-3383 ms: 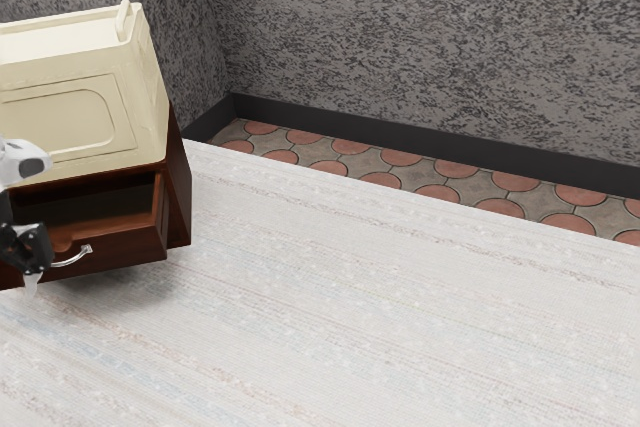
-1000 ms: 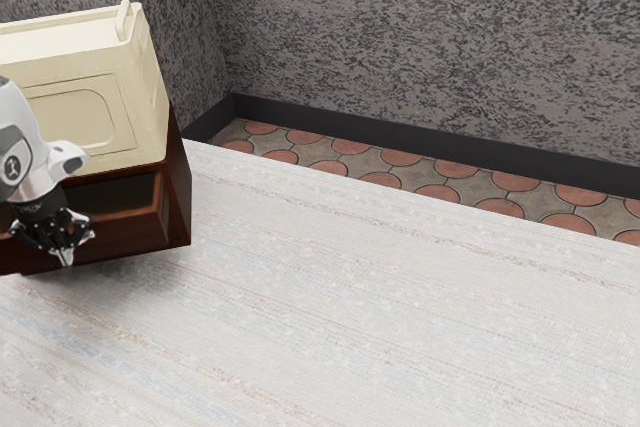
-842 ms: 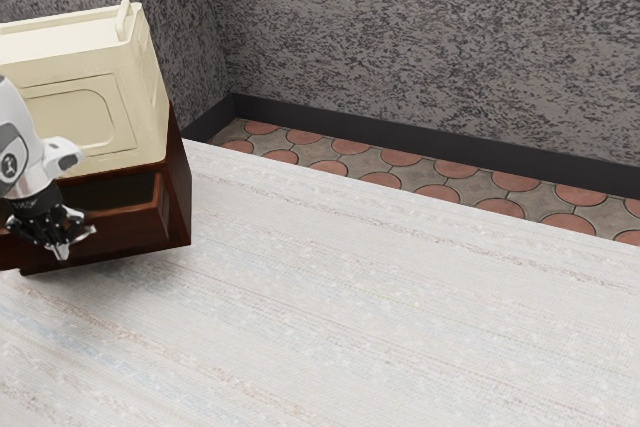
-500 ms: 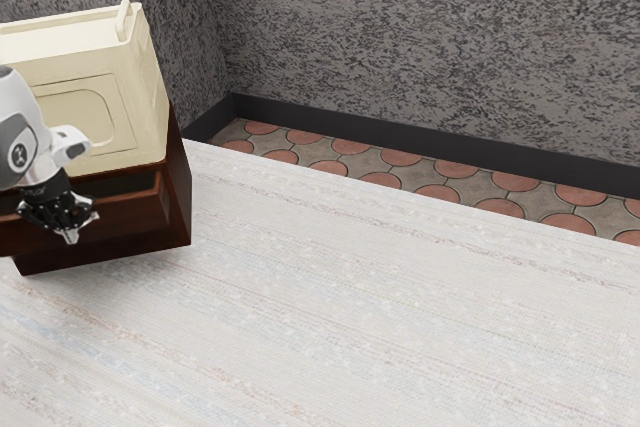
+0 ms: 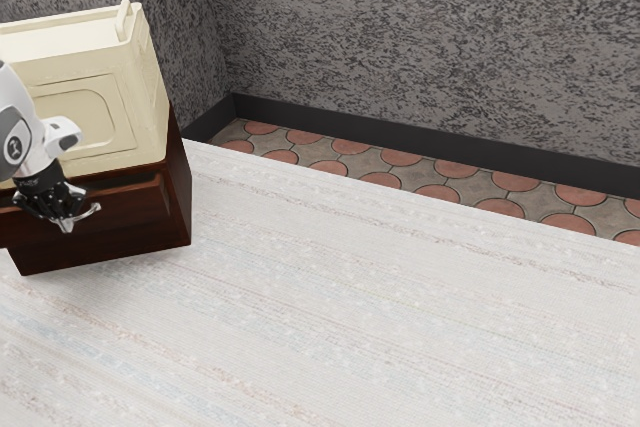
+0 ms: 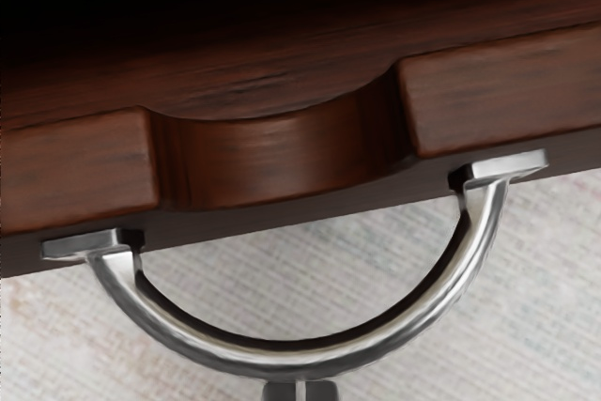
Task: Push the drawer handle with one arm to close the drawer
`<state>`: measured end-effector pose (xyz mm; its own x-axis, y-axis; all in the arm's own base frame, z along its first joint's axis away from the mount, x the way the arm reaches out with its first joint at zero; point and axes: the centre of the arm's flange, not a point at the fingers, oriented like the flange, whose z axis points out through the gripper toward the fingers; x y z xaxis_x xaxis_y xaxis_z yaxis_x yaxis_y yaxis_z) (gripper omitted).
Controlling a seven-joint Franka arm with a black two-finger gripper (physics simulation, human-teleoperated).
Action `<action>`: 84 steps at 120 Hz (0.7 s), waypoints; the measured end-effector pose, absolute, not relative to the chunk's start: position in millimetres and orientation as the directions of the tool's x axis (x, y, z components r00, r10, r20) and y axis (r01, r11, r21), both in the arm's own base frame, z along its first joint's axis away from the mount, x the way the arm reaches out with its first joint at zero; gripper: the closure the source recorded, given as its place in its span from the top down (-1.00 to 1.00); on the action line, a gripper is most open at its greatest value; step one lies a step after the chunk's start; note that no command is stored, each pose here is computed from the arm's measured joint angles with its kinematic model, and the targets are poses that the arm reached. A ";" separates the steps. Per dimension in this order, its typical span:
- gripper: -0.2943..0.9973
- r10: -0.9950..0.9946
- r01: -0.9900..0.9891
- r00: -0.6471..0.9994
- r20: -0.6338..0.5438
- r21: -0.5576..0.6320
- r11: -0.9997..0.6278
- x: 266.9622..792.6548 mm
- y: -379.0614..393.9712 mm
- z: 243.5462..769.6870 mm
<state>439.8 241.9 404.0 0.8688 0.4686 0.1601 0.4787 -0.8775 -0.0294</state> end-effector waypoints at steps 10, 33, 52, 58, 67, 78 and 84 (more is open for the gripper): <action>-0.67 0.467 0.477 0.869 0.163 -0.029 -0.878 442.3 245.1 403.5; -0.67 0.454 0.466 0.876 0.162 -0.042 -0.884 445.7 255.2 396.0; -0.67 0.410 0.428 0.894 0.182 -0.075 -0.901 453.5 257.5 390.2; -0.67 0.394 0.416 0.899 0.192 -0.085 -0.906 455.5 257.2 390.0; -0.67 0.374 0.399 0.905 0.205 -0.097 -0.912 458.4 257.2 388.1; -0.67 0.355 0.385 0.908 0.222 -0.108 -0.917 461.3 258.9 386.1; -0.67 0.346 0.379 0.909 0.232 -0.113 -0.919 462.6 259.9 385.1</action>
